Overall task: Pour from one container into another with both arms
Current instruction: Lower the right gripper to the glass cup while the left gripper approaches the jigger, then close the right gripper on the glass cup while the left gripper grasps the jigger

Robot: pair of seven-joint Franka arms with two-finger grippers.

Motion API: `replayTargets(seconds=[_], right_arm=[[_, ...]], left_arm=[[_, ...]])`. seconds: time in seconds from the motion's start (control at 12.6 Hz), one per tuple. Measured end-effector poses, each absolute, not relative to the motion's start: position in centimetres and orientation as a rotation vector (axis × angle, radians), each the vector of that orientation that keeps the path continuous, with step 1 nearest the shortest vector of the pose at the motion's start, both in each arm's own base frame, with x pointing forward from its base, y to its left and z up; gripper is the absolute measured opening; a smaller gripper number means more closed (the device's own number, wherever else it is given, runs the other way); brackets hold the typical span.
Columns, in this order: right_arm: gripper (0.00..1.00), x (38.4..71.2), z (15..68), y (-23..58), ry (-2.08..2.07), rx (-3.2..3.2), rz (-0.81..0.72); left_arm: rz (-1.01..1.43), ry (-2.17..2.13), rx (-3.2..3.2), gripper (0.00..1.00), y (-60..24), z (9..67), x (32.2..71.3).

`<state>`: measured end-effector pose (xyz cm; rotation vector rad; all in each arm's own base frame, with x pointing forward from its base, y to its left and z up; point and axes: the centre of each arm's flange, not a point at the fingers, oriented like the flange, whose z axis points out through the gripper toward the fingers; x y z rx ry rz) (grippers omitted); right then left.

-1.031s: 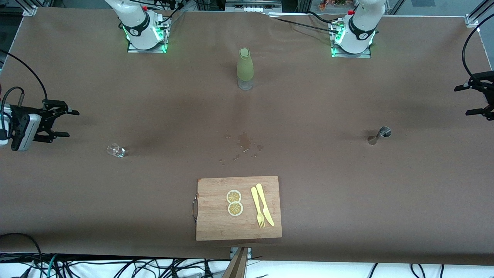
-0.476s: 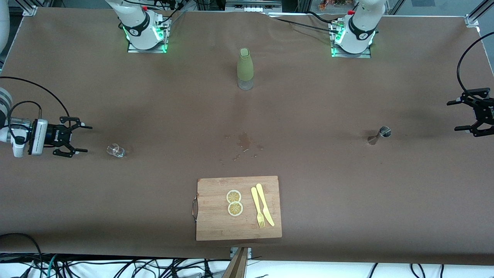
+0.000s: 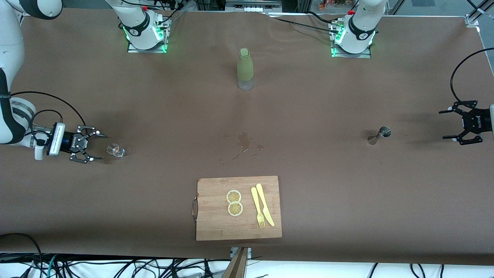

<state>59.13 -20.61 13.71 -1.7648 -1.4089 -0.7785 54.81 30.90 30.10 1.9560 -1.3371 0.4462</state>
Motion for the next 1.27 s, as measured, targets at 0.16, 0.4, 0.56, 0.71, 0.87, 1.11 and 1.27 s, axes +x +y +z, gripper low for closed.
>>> replayTargets(seconds=[0.16, 0.4, 0.56, 0.71, 0.87, 1.11, 1.27], right_arm=[[1.0, 59.7, 13.6, -20.4, -1.435, -1.764, -0.786], [1.0, 60.4, 13.1, -19.4, -1.454, -1.769, -0.78], [1.0, 60.6, 12.6, -18.5, -1.458, -1.761, -0.774], [1.0, 60.8, 12.3, -17.8, -1.463, -1.755, -0.768], [0.99, 60.9, 11.9, -17.3, -1.461, -1.754, -0.768], [0.89, 61.0, 11.9, -17.1, -1.465, -1.755, -0.769], [0.81, 61.2, 12.0, -17.2, -1.47, -1.755, -0.772]], left_arm=[[0.52, -1.335, 1.89, 1.0, 31.1, 27.5, 54.6], [0.616, -1.329, 1.804, 1.0, 30.9, 23.9, 54.5], [0.669, -1.329, 1.755, 1.0, 30.8, 21.7, 54.3], [0.723, -1.34, 1.71, 1.0, 30.5, 20.2, 54.2], [0.777, -1.346, 1.668, 1.0, 30.1, 18.8, 54.2], [0.827, -1.337, 1.627, 1.0, 29.5, 16.9, 54.1], [0.833, -1.32, 1.613, 1.0, 29.1, 15.7, 54.0]])
